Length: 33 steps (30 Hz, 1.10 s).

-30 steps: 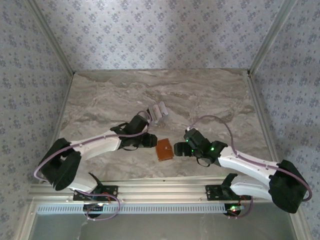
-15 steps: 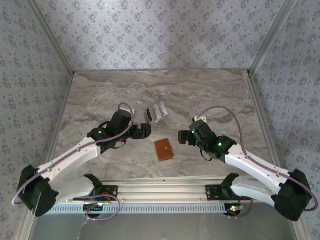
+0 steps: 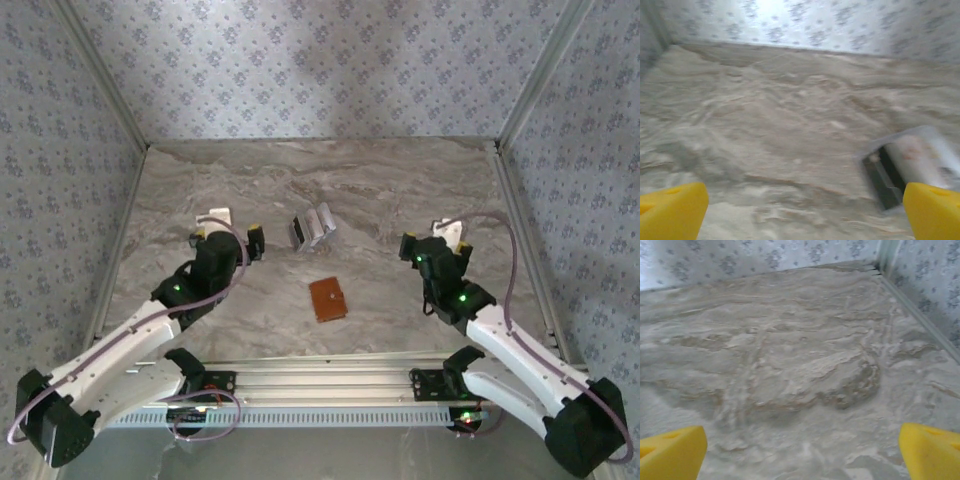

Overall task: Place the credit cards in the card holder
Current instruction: Reset both arms

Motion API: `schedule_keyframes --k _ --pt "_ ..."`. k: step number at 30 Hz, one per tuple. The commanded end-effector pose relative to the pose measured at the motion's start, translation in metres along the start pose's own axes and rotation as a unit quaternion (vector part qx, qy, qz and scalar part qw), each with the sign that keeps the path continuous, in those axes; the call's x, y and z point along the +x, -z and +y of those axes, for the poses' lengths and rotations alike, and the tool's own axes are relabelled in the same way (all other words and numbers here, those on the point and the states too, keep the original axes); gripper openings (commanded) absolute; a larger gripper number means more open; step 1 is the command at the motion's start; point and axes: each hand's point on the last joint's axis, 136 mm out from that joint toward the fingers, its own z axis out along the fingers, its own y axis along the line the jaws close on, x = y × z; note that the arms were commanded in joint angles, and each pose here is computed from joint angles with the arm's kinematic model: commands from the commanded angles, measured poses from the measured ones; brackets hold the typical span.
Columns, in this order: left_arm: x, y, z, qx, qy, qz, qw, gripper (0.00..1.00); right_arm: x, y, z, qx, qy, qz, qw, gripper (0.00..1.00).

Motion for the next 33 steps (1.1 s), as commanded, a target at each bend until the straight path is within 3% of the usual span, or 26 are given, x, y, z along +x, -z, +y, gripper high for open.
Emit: schedule_keyframes --k 1,8,14,21,28,33 --pt "-0.005 -0.012 0.04 -0.102 -0.028 -0.055 0.993 0.99 -0.012 -0.015 -0.008 -0.008 0.036 -0.062 0.997 1.0" --pt "0.02 -0.04 0.083 -0.14 0.013 -0.061 0.988 0.98 0.014 -0.046 -0.063 0.063 0.004 -0.034 0.997 1.0" --pt "0.013 -0.05 0.095 -0.145 -0.022 -0.066 0.987 0.98 0.031 -0.064 -0.084 0.106 -0.013 -0.026 0.994 1.0" --pt "0.027 -0.064 0.114 -0.146 -0.042 -0.069 0.986 0.97 0.024 -0.079 -0.085 0.103 -0.009 -0.033 0.994 1.0" --pt "0.04 -0.099 0.115 -0.157 -0.062 -0.065 0.984 0.99 0.018 -0.095 -0.081 0.075 0.014 -0.032 0.997 1.0" --pt "0.041 -0.106 0.12 -0.166 -0.071 -0.075 0.981 1.0 0.016 -0.106 -0.07 0.019 0.033 -0.021 0.999 1.0"
